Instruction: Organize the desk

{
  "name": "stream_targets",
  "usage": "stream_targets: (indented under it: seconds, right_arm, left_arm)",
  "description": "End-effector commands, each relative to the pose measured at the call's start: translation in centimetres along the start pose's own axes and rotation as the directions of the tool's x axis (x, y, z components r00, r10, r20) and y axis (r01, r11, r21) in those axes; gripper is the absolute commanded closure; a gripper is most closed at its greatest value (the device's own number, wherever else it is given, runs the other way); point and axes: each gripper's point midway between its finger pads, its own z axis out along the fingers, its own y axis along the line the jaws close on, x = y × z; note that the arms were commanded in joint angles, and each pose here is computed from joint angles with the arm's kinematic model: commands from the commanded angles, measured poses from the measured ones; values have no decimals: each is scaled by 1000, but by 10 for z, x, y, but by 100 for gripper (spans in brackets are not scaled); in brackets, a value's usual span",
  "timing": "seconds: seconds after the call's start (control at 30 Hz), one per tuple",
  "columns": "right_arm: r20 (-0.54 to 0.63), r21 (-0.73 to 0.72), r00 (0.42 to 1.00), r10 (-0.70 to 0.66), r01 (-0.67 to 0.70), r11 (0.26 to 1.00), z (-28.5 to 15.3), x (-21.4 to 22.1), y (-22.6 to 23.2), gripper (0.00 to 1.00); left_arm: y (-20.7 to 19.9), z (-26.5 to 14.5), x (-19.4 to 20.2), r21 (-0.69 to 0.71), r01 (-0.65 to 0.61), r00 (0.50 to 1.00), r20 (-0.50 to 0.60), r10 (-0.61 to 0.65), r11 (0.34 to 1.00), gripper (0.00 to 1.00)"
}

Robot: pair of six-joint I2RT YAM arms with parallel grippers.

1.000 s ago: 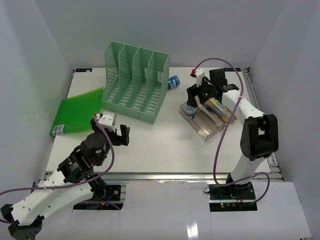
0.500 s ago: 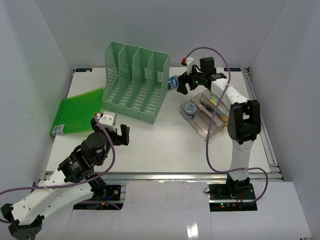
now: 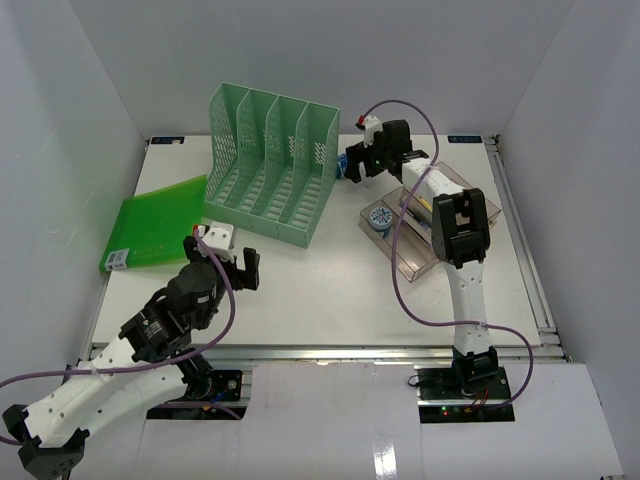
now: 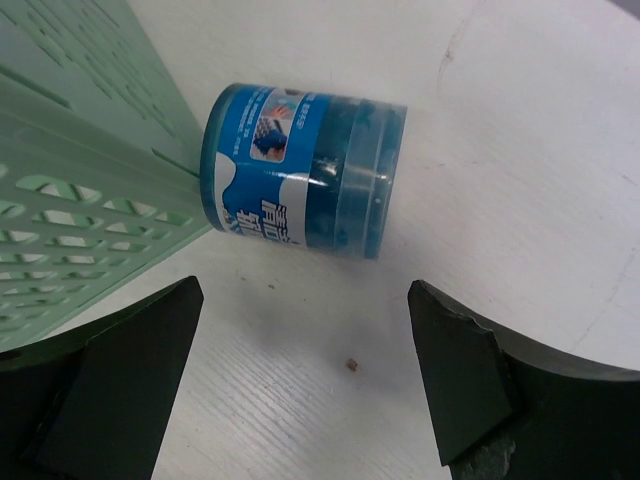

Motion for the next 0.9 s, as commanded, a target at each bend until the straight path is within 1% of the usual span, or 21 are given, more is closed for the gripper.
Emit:
stream_targets:
  seconds: [0.0, 0.23, 0.63, 0.87]
  right_arm:
    - [128, -32, 992, -21, 26, 999, 4, -42, 5, 10]
    - [131, -43, 991, 23, -18, 999, 19, -35, 4, 10]
    - [127, -3, 992, 18, -18, 1000, 33, -31, 1, 10]
    - [124, 85, 992, 31, -41, 996, 44, -27, -6, 9]
  left_arm:
    - [1, 4, 2, -11, -10, 1000, -2, 10, 1000, 2]
    - [0, 5, 4, -10, -17, 1000, -7, 17, 1000, 2]
    - [-1, 7, 5, -10, -24, 1000, -15, 23, 1000, 2]
    - [-3, 8, 8, -6, -33, 999, -27, 33, 999, 2]
